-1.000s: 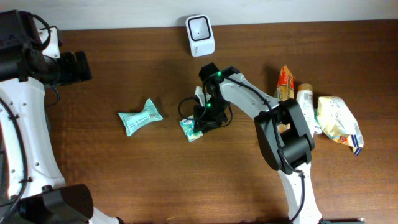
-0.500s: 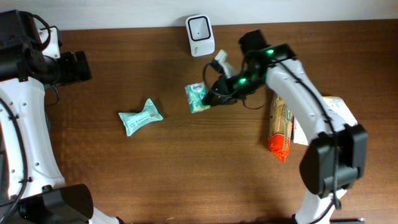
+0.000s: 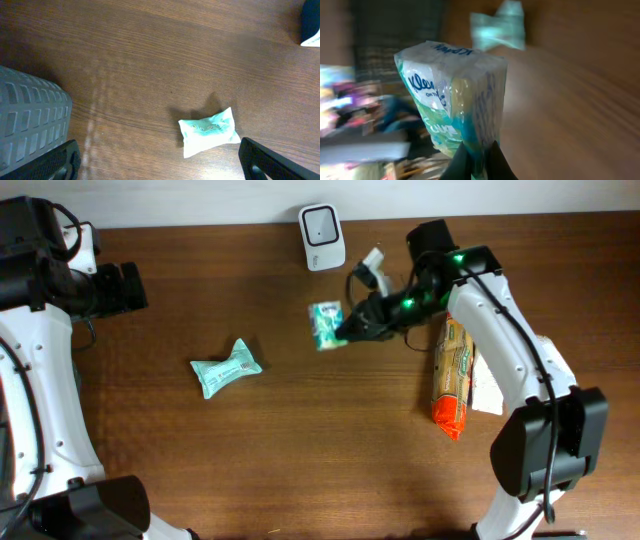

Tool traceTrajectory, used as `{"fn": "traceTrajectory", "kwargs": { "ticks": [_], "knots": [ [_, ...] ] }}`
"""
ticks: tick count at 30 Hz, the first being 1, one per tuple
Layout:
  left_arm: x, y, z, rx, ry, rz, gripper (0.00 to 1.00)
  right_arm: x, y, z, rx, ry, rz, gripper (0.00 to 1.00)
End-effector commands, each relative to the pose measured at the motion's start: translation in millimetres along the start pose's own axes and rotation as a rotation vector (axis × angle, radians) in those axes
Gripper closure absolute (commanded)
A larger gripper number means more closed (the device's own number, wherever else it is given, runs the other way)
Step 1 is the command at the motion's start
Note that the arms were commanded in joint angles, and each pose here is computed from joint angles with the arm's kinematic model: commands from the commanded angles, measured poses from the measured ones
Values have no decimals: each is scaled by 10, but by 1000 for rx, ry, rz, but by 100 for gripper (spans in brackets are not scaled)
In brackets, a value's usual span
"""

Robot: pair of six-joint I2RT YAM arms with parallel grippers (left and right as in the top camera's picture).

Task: Scan the item barcode
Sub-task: 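Lift the Kleenex pack and hold it before the scanner, right gripper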

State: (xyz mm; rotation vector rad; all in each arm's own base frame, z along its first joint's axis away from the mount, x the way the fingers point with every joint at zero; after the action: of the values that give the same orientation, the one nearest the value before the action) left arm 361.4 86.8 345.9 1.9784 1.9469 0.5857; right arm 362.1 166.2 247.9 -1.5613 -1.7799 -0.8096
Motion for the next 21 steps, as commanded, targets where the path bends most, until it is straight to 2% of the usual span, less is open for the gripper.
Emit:
{"fn": "traceTrajectory", "kwargs": {
  "ticks": [1, 3, 6, 11, 13, 15, 17, 21],
  "knots": [
    [15, 0, -32, -7, 3, 5, 1, -105, 30, -22, -120, -416, 84, 96],
    [15, 1, -32, -8, 4, 5, 1, -18, 74, -142, -163, -514, 63, 96],
    [15, 1, -32, -8, 4, 5, 1, 218, 272, -479, -305, -700, 13, 96],
    [15, 0, -32, -7, 3, 5, 1, 544, 829, -606, -650, -966, -191, 96],
    [15, 1, -30, -7, 3, 5, 1, 639, 1071, -507, -786, -1113, -310, 96],
    [15, 0, -32, -7, 3, 5, 1, 630, 1318, -268, -842, -1215, -418, 96],
    [14, 1, -32, -8, 3, 5, 1, 485, 1628, 54, -841, -1308, -562, 96],
    [15, 1, -30, -7, 3, 5, 1, 67, 1973, 546, -775, -1386, -712, 96]
  ]
}}
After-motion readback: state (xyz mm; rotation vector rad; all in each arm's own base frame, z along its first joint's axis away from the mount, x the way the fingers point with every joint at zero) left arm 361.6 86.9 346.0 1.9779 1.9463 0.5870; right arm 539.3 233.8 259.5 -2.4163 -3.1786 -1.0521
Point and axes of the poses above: each gripper's point midway between its finger pads, its own z axis out along the fingers, its own x axis along the line the jaws close on, y = z × x, the point moved 8 cm from there along -z, back along the fingers, and after that the axes turned 14 degrees about z, right-handed, at the moved point
